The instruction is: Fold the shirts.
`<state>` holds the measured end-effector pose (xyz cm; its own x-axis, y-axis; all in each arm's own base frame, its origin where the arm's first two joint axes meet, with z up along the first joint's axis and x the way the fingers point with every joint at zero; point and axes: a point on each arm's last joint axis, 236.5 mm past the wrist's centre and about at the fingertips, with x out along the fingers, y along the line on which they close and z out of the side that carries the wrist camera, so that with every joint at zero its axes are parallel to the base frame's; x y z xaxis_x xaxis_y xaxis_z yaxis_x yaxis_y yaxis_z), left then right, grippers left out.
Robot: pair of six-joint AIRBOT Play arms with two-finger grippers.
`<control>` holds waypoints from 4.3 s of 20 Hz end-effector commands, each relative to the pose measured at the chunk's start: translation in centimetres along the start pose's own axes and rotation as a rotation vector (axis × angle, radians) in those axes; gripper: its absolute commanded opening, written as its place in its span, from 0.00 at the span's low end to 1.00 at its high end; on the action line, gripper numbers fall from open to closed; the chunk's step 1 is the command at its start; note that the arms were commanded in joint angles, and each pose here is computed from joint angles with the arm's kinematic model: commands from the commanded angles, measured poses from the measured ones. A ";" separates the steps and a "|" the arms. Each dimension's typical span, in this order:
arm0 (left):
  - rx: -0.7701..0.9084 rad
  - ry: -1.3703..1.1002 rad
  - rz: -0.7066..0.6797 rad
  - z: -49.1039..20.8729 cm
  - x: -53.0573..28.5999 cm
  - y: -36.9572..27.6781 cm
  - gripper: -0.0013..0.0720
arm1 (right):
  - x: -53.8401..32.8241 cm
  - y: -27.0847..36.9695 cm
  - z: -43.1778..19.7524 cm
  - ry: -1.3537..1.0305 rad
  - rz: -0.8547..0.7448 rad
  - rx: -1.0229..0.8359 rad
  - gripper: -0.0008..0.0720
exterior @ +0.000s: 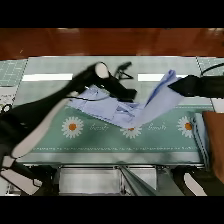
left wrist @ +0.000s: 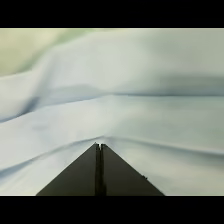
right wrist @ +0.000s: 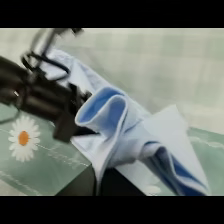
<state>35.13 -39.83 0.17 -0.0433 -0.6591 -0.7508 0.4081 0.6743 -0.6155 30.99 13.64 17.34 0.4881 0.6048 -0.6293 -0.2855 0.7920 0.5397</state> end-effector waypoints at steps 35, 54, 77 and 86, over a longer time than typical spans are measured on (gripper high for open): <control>-0.301 -0.906 0.391 -9.2 -37.1 13.4 0.04 | 9.5 -10.6 1.6 0.522 -0.539 -0.136 0.57; -0.309 -0.611 0.194 -11.4 -22.6 11.2 0.04 | 24.1 -7.0 -13.2 0.312 0.104 0.619 0.57; -0.306 -0.652 0.203 -10.6 -23.2 11.4 0.04 | 13.5 6.7 8.2 0.192 0.059 -0.145 0.05; -0.307 -0.632 0.198 -11.0 -22.9 11.3 0.04 | -7.5 -1.6 15.9 -0.114 -0.145 -0.010 0.05</control>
<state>30.86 -13.40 7.82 0.5837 -0.5156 -0.6272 0.0740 0.8031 -0.5913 42.68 12.93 27.57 0.5414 0.5504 -0.6356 -0.3227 0.8341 0.4474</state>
